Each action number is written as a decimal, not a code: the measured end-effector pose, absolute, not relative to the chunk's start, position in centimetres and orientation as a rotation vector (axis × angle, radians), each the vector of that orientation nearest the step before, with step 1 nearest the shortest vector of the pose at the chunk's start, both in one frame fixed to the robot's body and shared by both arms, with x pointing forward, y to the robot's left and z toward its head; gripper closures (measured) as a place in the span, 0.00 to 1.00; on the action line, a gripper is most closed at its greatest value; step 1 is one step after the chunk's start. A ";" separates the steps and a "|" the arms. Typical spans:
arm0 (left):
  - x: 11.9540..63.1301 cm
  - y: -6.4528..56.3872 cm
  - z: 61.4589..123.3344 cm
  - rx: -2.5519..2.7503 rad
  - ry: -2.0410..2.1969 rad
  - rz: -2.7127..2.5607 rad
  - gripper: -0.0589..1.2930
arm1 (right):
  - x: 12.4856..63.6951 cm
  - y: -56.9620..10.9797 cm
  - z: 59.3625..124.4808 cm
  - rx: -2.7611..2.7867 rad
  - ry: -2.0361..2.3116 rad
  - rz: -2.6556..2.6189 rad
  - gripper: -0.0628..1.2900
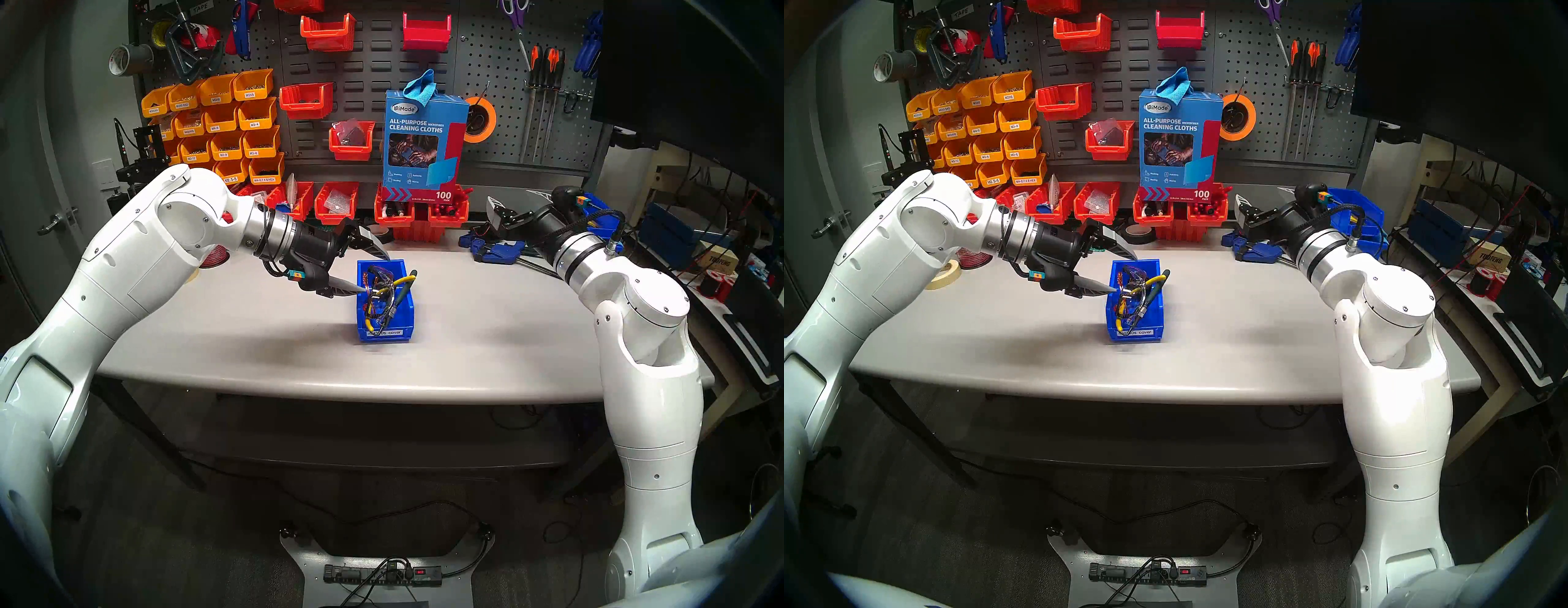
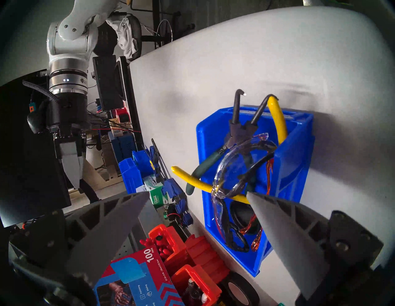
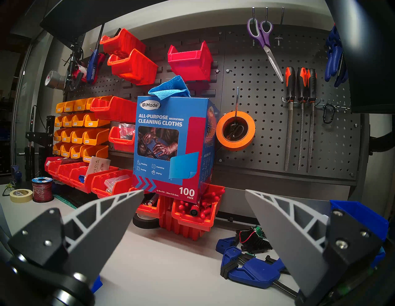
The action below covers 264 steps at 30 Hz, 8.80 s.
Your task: Take out tools from the storage box
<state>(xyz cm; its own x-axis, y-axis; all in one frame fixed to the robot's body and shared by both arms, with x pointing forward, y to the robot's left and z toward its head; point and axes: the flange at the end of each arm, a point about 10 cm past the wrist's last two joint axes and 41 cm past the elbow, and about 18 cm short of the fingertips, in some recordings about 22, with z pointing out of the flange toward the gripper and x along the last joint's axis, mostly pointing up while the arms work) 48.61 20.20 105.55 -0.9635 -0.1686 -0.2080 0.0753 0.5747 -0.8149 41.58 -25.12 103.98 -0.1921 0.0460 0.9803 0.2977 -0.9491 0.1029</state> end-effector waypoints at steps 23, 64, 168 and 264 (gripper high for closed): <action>49.7 17.3 105.2 0.005 2.611 -1.243 0.04 | 41.6 -25.1 103.9 -1.882 -0.406 -2.269 0.04; 49.3 18.5 101.8 -0.063 2.721 -1.255 0.97 | 41.6 -25.1 103.9 -1.882 -0.406 -2.269 0.04; 45.6 34.4 92.1 -0.485 2.228 -1.819 0.10 | 41.6 -25.2 103.9 -1.886 -0.404 -2.267 0.04; 46.2 23.0 101.8 -1.030 2.286 -2.294 0.06 | 41.6 -25.2 103.9 -1.886 -0.405 -2.269 0.04</action>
